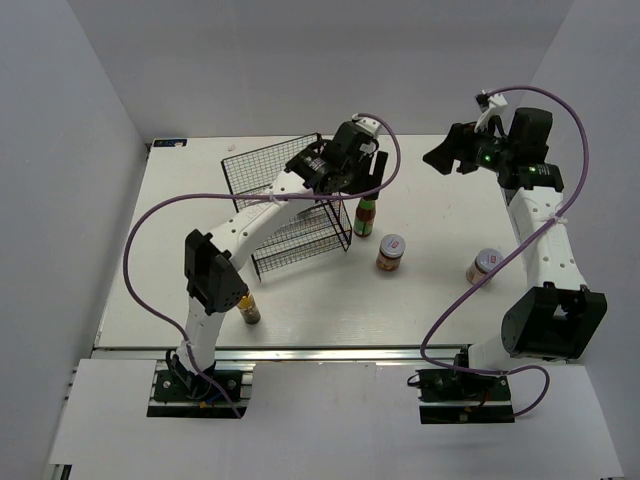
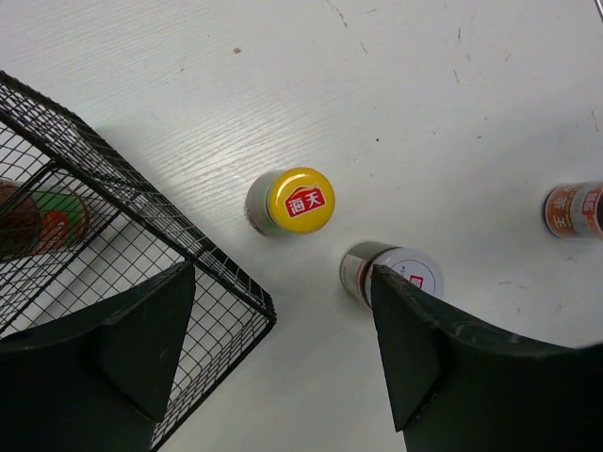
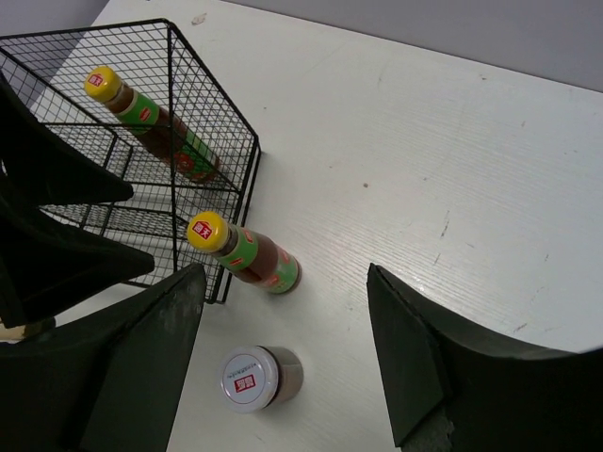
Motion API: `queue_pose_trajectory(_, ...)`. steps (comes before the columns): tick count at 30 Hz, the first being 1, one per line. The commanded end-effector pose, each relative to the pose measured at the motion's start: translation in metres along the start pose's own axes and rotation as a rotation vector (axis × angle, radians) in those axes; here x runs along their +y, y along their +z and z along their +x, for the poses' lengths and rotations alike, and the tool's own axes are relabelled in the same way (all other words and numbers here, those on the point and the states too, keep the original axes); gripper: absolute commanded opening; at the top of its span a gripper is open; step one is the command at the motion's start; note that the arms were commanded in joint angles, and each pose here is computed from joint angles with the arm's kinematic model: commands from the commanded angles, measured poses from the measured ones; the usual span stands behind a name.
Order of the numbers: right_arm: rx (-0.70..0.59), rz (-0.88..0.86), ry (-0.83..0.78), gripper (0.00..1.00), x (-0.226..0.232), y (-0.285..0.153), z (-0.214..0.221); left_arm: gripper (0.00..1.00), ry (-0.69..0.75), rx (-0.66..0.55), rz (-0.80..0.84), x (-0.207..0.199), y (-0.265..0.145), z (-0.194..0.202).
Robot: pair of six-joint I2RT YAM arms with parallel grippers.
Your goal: Organize the condiment bottles
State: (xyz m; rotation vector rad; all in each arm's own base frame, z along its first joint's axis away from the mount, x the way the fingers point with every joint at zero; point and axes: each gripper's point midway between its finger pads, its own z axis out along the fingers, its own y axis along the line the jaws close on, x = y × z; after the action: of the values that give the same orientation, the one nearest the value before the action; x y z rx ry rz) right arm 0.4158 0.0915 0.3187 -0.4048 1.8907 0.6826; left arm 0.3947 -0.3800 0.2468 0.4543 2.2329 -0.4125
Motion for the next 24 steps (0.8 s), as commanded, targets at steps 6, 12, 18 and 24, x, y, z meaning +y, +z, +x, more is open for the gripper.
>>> queue_pose_trajectory(6,-0.004,-0.041,-0.001,0.74,0.009,-0.003,0.003,0.82,0.046,-0.083,-0.012,-0.019,0.016,-0.013)
queue_pose_trajectory(12,-0.005,-0.036,-0.002,0.73,0.009,-0.003,0.006,0.78,0.056,-0.100,-0.017,-0.021,0.030,-0.013)
queue_pose_trajectory(18,-0.005,-0.033,-0.001,0.72,0.007,-0.002,0.007,0.74,0.063,-0.123,-0.041,-0.018,0.043,-0.015)
queue_pose_trajectory(24,-0.012,-0.030,0.001,0.72,0.007,-0.001,0.006,0.68,0.071,-0.137,-0.053,-0.017,0.053,-0.016)
